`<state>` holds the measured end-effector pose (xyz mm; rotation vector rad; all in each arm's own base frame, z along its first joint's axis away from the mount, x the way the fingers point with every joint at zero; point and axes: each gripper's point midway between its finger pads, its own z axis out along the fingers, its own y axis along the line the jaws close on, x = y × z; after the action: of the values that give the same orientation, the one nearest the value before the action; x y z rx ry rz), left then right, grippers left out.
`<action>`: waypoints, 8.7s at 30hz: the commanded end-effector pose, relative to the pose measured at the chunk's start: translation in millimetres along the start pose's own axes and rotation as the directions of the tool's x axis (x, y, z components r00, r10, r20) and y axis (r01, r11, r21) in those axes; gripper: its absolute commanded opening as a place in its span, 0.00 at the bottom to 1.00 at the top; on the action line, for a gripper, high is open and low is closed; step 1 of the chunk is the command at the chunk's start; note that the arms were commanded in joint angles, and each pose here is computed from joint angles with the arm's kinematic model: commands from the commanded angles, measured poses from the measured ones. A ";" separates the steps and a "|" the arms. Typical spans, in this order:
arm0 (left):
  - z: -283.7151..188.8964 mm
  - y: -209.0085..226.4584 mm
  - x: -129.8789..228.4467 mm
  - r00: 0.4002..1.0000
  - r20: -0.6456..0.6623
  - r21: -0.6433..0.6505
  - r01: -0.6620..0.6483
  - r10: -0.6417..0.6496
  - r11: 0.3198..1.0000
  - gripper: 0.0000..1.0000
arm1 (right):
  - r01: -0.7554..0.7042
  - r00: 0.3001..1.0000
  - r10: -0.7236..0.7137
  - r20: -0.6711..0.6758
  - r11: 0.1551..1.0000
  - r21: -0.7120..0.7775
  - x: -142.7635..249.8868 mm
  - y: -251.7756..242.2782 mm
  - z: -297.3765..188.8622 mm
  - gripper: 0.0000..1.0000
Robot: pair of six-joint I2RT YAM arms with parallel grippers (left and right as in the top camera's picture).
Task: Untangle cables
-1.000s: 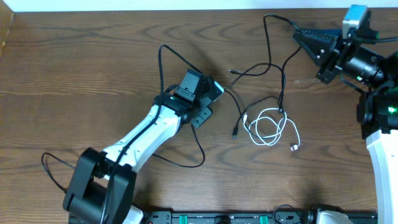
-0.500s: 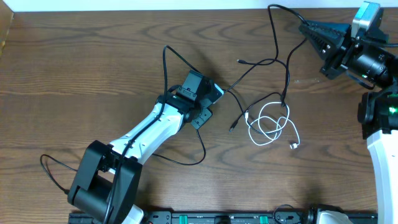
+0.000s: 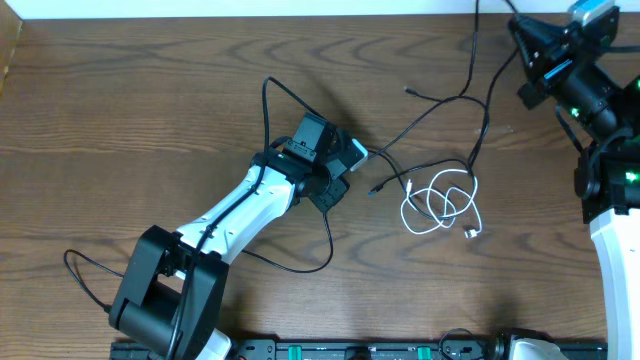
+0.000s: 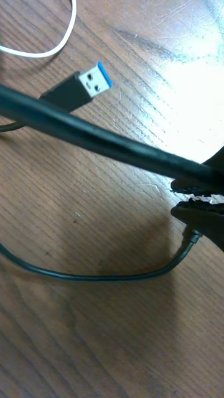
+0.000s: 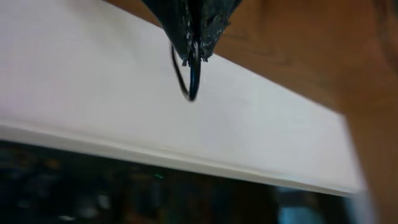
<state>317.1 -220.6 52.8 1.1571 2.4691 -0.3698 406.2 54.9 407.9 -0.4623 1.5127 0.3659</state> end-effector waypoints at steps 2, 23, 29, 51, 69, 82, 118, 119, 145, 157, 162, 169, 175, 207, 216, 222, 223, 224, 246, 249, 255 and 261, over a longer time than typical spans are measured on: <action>2.8 -1.7 2.6 1.000 -0.009 0.020 0.013 -0.012 1.000 0.07 | 0.032 1.000 -0.031 -0.007 0.987 0.160 -4.0 -28.1 -5.1 0.01; -17.1 90.4 36.8 0.979 -0.039 -0.241 0.183 -0.198 0.953 0.07 | 0.073 0.995 -0.020 0.103 0.837 -0.543 -25.9 93.2 -31.9 0.01; -26.7 115.7 29.9 0.952 0.055 -0.269 0.304 -0.300 0.914 0.08 | 0.026 1.000 -0.026 0.009 0.832 -0.554 7.2 95.8 -31.7 0.01; -185.7 71.5 -100.3 0.764 0.623 -0.067 0.266 -0.168 0.962 0.08 | -0.061 0.969 -0.113 -0.218 0.749 -0.660 104.1 175.7 24.4 0.01; -217.8 42.7 -122.4 0.684 0.711 0.056 0.176 -0.163 0.983 0.08 | -0.065 0.868 -0.123 -0.481 0.932 -0.356 172.3 142.7 64.2 0.40; -194.4 109.5 -56.9 0.810 0.547 -0.294 0.421 -0.211 0.858 0.08 | -0.100 0.951 -0.131 -0.281 0.728 -0.678 126.2 200.2 33.9 0.49; -198.5 159.3 58.0 0.809 0.350 -0.486 0.588 -0.472 0.647 0.07 | -0.386 0.668 0.141 -0.731 0.905 -0.178 260.0 128.5 58.4 0.54; -198.5 159.3 58.0 0.809 0.350 -0.486 0.588 -0.472 0.647 0.08 | -0.386 0.668 0.130 -0.733 0.902 -0.192 261.1 131.9 58.1 0.55; -197.7 158.2 56.7 0.807 0.352 -0.476 0.590 -0.474 0.652 0.07 | -0.365 0.491 0.084 -0.867 0.924 -0.117 343.9 144.3 49.4 0.01; -197.3 158.4 56.8 0.807 0.351 -0.476 0.590 -0.474 0.652 0.08 | -0.372 0.677 0.279 -0.681 0.928 0.011 231.0 71.2 39.8 0.01; -188.2 160.3 59.9 0.808 0.327 -0.475 0.588 -0.489 0.655 0.07 | -0.249 0.867 0.214 -0.450 0.968 -0.019 118.3 57.5 11.1 0.01; -168.8 164.1 67.3 0.809 0.275 -0.473 0.584 -0.519 0.660 0.08 | -0.063 0.987 0.059 -0.146 0.998 -0.019 4.0 68.7 -34.4 0.01; -147.4 167.6 76.2 0.796 0.224 -0.467 0.594 -0.562 0.656 0.08 | -0.013 0.999 0.015 -0.047 0.999 0.046 -28.7 65.8 -53.1 0.01; -122.6 170.2 88.2 0.775 0.164 -0.461 0.607 -0.611 0.647 0.07 | 0.506 0.811 0.124 -0.572 0.341 0.792 53.5 -155.5 -175.1 0.01; -122.6 170.0 88.3 0.775 0.163 -0.461 0.608 -0.611 0.647 0.08 | 0.504 0.709 0.429 -0.559 0.245 0.828 152.4 -223.8 -219.2 0.07; -122.6 170.1 88.3 0.775 0.163 -0.461 0.607 -0.611 0.647 0.08 | 0.363 0.690 0.595 -0.412 0.207 0.908 212.6 -242.0 -238.9 0.32; -122.6 170.1 88.3 0.775 0.163 -0.461 0.607 -0.611 0.647 0.08 | 0.341 0.685 0.608 -0.400 0.218 0.914 218.6 -242.1 -238.5 0.37; -122.6 170.0 88.3 0.775 0.163 -0.461 0.607 -0.611 0.647 0.08 | 0.306 0.680 0.624 -0.385 0.236 0.922 225.3 -241.7 -236.9 0.46; -123.0 171.6 86.3 0.776 0.173 -0.460 0.608 -0.607 0.646 0.08 | -0.517 0.333 0.757 -0.562 0.645 0.563 265.7 -61.9 -133.7 0.90; -123.4 173.0 84.7 0.777 0.180 -0.461 0.609 -0.603 0.646 0.08 | -0.527 0.233 0.738 -0.634 0.643 0.555 272.1 -31.5 -141.3 0.88; -124.4 175.9 81.0 0.779 0.199 -0.461 0.610 -0.595 0.644 0.08 | -0.444 0.017 0.715 -0.699 0.631 0.635 286.8 9.7 -165.0 0.99; -124.9 177.4 79.1 0.780 0.208 -0.461 0.611 -0.591 0.644 0.24 | -0.314 -0.122 0.772 -0.624 0.566 0.762 319.1 21.7 -191.7 0.99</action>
<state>373.6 -10.0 107.4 0.1021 2.6419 0.1005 259.6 -36.6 107.3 0.4521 2.9983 0.5451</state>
